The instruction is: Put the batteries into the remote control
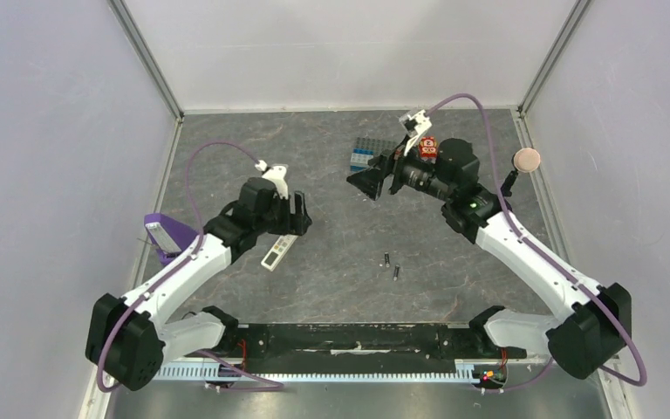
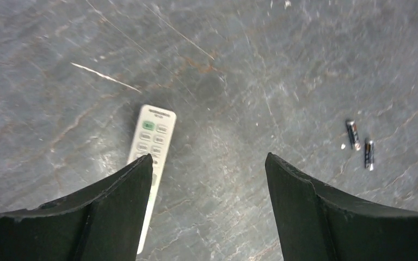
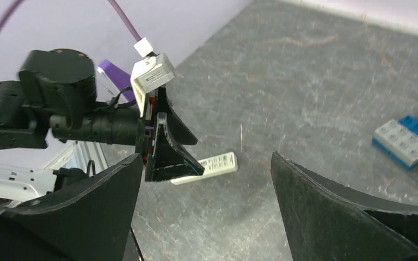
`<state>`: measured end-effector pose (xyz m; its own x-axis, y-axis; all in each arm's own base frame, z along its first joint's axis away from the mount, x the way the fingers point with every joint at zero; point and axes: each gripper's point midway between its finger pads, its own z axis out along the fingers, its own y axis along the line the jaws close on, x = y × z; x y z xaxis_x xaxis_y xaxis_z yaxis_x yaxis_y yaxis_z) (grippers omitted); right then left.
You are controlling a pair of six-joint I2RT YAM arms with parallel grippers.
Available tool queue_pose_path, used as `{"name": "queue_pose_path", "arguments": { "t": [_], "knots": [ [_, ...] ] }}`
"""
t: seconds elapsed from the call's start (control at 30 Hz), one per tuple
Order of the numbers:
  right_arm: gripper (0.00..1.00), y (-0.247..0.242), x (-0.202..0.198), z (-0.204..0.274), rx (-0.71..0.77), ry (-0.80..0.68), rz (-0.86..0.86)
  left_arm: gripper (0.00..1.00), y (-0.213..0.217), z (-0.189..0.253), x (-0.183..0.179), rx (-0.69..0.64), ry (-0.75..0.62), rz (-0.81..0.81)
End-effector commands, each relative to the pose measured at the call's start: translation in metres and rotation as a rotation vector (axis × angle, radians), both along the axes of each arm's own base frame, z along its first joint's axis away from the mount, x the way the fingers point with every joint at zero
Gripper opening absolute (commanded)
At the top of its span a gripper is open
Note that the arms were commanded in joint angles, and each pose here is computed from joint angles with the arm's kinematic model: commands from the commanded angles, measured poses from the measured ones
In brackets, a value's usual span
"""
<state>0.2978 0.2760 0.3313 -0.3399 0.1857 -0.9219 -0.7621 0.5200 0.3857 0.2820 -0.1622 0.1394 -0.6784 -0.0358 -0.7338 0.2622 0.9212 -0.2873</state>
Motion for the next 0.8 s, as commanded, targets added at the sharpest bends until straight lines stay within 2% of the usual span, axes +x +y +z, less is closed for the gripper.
{"name": "queue_pose_path", "arguments": {
  "t": [0.0,0.13,0.23,0.4,0.77],
  "knots": [
    [0.90,0.003,0.011,-0.033,-0.055,0.095,-0.078,0.81,-0.008,-0.017,-0.002,0.046,0.004,0.051],
    [0.89,-0.001,0.019,-0.062,-0.100,0.188,-0.143,0.74,0.009,-0.061,-0.009,0.149,0.122,0.163],
    [0.89,-0.003,0.022,-0.078,-0.121,0.227,-0.160,0.73,0.021,-0.078,-0.015,0.223,0.155,0.213],
    [0.89,-0.001,0.019,-0.097,-0.154,0.280,-0.145,0.73,0.027,-0.088,-0.017,0.263,0.156,0.213],
    [0.90,-0.003,0.017,-0.102,-0.189,0.290,-0.139,0.74,0.030,-0.109,-0.013,0.341,0.218,0.227]
  ]
}}
